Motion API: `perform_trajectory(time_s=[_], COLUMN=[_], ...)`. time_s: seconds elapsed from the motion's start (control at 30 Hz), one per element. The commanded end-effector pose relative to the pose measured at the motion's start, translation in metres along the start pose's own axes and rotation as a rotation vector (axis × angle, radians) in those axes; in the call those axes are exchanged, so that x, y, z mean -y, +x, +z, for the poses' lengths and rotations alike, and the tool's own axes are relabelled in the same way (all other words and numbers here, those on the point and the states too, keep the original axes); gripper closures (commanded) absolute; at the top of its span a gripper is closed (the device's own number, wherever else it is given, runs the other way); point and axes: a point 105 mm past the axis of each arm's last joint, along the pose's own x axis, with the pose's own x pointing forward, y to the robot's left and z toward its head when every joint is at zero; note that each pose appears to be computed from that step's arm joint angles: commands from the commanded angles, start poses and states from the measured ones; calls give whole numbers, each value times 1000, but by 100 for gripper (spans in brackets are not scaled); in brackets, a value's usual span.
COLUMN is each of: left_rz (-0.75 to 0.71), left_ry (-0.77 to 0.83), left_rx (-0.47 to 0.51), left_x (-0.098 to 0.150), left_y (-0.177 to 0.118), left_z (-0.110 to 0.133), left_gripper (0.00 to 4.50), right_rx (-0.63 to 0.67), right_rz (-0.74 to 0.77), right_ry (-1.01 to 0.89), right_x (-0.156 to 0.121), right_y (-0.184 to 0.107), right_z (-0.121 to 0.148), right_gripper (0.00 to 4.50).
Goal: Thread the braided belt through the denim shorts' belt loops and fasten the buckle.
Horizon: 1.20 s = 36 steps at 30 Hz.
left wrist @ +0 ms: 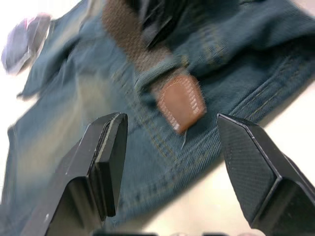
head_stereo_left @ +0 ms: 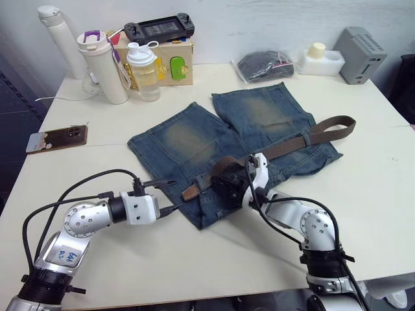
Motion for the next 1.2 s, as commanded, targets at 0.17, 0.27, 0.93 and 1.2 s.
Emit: perform_trajectory(time_s=[0.17, 0.27, 0.93, 1.2], left_rz=[20, 12, -2, 14], left_ry=[140, 163, 307, 330], left_rx=[21, 31, -33, -33], left_x=[-3, -2, 1, -3], left_y=[9, 14, 20, 17], left_z=[-2, -3, -18, -16], left_gripper=[130, 130, 440, 450], right_rx=[-78, -85, -60, 45], right_rz=[4, 8, 34, 102], right_ry=[46, 57, 61, 37], right_x=[1, -1, -12, -26], right_y=[9, 12, 16, 2], right_z=[-19, -23, -22, 3], right_gripper=[450, 450, 450, 343])
